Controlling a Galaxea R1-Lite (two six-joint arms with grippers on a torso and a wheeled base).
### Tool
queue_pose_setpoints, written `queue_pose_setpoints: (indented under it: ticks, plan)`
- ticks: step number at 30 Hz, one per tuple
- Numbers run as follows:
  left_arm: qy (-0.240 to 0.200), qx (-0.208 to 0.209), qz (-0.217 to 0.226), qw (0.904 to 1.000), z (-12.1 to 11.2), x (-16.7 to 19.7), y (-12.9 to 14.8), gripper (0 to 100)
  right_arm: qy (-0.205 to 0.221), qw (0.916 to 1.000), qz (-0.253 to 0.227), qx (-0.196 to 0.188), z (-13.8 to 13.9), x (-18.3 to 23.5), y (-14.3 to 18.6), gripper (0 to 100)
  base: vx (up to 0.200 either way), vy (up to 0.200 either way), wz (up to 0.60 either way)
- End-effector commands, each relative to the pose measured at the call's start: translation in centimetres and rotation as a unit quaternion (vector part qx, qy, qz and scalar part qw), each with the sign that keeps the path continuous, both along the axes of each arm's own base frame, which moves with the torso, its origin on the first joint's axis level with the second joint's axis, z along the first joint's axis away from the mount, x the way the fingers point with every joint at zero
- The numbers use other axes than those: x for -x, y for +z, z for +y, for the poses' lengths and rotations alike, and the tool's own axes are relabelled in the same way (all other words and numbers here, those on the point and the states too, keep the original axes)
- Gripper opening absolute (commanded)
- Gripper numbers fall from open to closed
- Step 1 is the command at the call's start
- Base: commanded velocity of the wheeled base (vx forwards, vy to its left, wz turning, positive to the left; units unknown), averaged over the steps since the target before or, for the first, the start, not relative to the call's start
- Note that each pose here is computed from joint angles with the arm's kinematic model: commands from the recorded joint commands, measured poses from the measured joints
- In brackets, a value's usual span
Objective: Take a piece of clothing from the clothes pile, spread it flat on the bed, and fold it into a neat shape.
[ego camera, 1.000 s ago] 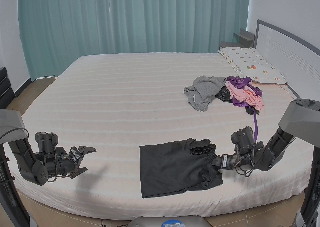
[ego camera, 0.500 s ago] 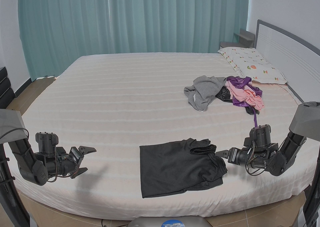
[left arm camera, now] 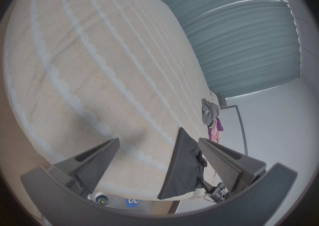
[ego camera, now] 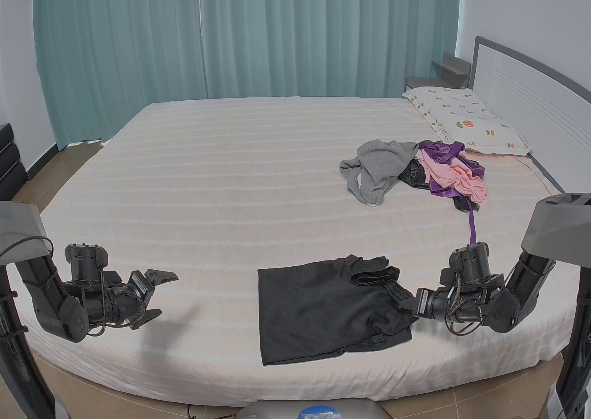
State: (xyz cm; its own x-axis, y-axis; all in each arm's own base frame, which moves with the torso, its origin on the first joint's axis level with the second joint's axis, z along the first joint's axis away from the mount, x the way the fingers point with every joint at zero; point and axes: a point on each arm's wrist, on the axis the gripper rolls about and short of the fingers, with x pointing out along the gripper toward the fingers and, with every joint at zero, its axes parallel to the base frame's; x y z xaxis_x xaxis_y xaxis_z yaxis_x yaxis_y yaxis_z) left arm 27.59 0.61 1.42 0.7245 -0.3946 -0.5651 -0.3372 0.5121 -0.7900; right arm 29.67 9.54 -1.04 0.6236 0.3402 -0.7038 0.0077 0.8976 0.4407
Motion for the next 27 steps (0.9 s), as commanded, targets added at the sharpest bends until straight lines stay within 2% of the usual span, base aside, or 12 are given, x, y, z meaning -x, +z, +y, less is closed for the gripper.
queue_pose_setpoints:
  ticks: [1,5,12,13,16,21,23,27]
  plan:
    - [0.000,0.000,0.000,1.0000,0.0,0.0,0.0,100,-0.002,0.9999,0.002,0.017,-1.1,0.5,0.0,0,0.000,0.000,0.00]
    - [0.001,0.001,0.001,1.0000,0.0,0.0,0.0,100,-0.016,0.9997,-0.002,0.020,-2.2,0.4,0.3,0,0.000,0.000,0.00]
    - [0.001,0.001,0.001,1.0000,0.0,0.0,0.0,100,-0.007,0.9998,0.007,0.019,-2.0,0.7,-0.1,0,0.000,0.000,0.00]
    - [0.001,0.001,0.001,1.0000,0.0,0.0,0.0,100,-0.006,0.9998,0.007,0.019,-2.0,0.8,-0.1,100,0.000,0.000,0.00]
    - [0.001,0.001,0.001,1.0000,0.0,0.0,0.0,100,-0.001,0.9998,0.001,0.017,-1.7,0.9,0.2,100,0.000,0.000,0.00]
    - [0.001,0.001,0.001,1.0000,0.0,0.0,0.0,100,-0.016,0.9989,-0.045,-0.002,-2.1,0.0,2.9,100,0.000,0.000,0.00]
    - [0.001,0.001,0.001,1.0000,0.0,0.0,0.0,100,-0.018,0.9971,-0.069,-0.027,-1.3,-0.8,4.5,100,0.000,0.000,0.00]
    - [0.001,0.001,0.001,1.0000,0.0,0.0,0.0,100,-0.002,0.9967,-0.068,-0.046,0.8,-1.2,5.3,100,0.000,0.000,0.00]
